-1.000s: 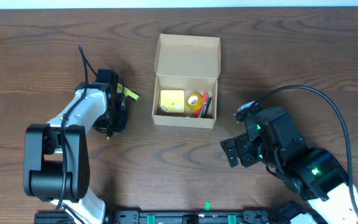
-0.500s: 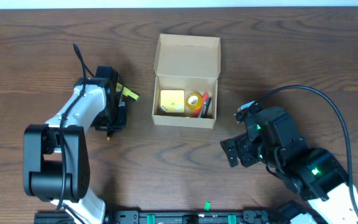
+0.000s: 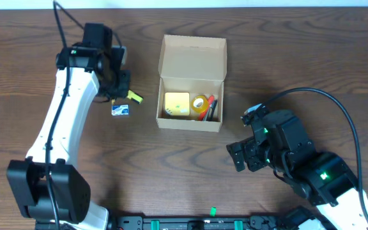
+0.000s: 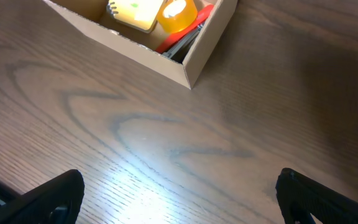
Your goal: Pack container
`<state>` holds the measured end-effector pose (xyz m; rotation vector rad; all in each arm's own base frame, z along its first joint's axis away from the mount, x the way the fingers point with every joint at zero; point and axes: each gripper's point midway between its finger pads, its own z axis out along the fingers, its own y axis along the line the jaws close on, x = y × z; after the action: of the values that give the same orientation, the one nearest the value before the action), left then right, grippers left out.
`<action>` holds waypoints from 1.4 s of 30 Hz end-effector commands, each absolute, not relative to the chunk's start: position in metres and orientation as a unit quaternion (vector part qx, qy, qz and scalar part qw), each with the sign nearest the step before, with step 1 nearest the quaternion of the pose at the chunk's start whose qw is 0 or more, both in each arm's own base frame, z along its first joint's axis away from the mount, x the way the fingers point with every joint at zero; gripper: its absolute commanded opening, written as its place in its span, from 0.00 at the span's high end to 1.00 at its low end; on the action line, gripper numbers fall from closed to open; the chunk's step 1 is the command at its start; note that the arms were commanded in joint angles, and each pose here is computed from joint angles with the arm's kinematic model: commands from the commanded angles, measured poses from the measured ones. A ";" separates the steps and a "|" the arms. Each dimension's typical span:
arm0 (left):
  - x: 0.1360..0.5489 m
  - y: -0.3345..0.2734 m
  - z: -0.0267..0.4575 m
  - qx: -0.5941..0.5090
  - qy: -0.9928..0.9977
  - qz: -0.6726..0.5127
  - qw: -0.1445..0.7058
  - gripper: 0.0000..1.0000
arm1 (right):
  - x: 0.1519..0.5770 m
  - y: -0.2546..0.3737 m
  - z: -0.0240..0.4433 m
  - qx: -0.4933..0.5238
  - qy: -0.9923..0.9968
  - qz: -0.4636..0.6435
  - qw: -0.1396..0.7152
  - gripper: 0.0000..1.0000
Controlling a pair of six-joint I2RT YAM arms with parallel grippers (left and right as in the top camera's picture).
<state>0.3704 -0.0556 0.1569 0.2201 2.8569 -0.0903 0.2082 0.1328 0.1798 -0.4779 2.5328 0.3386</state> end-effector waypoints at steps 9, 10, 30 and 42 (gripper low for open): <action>0.401 -0.136 0.175 0.155 0.967 -0.118 0.163 0.94 | 0.210 0.131 0.183 -0.178 0.937 0.125 0.274 0.01; 0.400 -0.143 0.173 0.182 0.963 -0.116 0.164 0.94 | 0.210 0.131 0.183 -0.178 0.937 0.125 0.274 0.01; 0.385 -0.203 0.149 0.691 0.701 -0.007 0.175 0.94 | 0.210 0.131 0.183 -0.178 0.937 0.125 0.274 0.01; 0.387 -0.215 0.096 0.709 0.691 -0.044 0.132 0.94 | 0.210 0.131 0.183 -0.178 0.937 0.125 0.274 0.01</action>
<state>0.3878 -0.2065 0.0912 2.0465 2.0525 -0.0933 0.2083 0.1329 0.1798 -0.4783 2.5323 0.3386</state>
